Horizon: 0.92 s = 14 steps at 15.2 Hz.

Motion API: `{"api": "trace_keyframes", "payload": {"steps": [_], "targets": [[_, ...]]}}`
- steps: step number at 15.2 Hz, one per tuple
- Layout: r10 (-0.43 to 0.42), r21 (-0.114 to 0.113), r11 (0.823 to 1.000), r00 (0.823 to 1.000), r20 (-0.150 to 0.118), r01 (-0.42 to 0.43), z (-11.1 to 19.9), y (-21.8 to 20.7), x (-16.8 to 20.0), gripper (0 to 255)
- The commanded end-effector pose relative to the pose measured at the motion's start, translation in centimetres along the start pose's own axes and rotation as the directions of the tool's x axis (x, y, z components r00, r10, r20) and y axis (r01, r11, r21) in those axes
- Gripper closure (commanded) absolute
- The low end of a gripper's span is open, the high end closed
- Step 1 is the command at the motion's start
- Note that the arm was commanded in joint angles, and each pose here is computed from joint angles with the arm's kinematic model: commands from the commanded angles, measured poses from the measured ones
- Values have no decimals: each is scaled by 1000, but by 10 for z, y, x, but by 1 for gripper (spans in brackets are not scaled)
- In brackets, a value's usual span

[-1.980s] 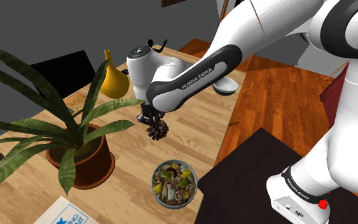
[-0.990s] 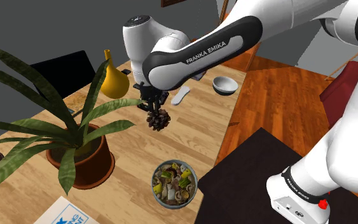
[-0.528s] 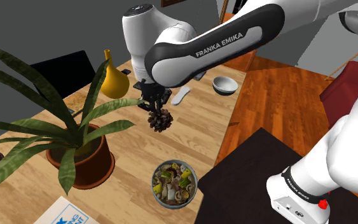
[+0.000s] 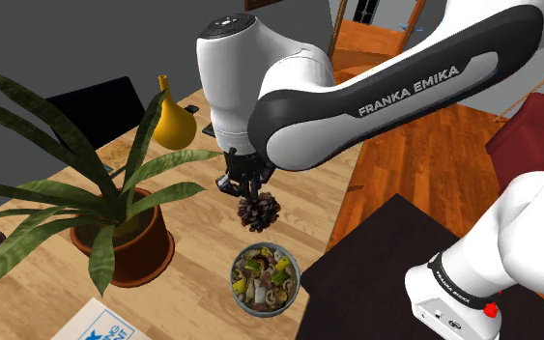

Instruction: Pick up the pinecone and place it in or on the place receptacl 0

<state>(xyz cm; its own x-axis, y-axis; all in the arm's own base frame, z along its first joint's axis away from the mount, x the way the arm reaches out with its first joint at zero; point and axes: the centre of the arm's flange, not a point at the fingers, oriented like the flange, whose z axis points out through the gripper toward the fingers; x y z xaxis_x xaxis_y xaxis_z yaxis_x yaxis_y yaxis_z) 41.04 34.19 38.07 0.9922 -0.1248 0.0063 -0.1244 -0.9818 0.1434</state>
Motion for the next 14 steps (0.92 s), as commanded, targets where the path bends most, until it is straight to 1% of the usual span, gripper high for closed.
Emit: {"api": "trace_keyframes", "payload": {"steps": [1, 9, 14], "targets": [[1, 0, 1000, 1000, 0, -1, -8, -2, -28, 255], [1, 0, 1000, 1000, 0, -1, -28, -17, -130, 255], [1, 0, 1000, 1000, 0, -1, -2, -21, -130, 255]]}}
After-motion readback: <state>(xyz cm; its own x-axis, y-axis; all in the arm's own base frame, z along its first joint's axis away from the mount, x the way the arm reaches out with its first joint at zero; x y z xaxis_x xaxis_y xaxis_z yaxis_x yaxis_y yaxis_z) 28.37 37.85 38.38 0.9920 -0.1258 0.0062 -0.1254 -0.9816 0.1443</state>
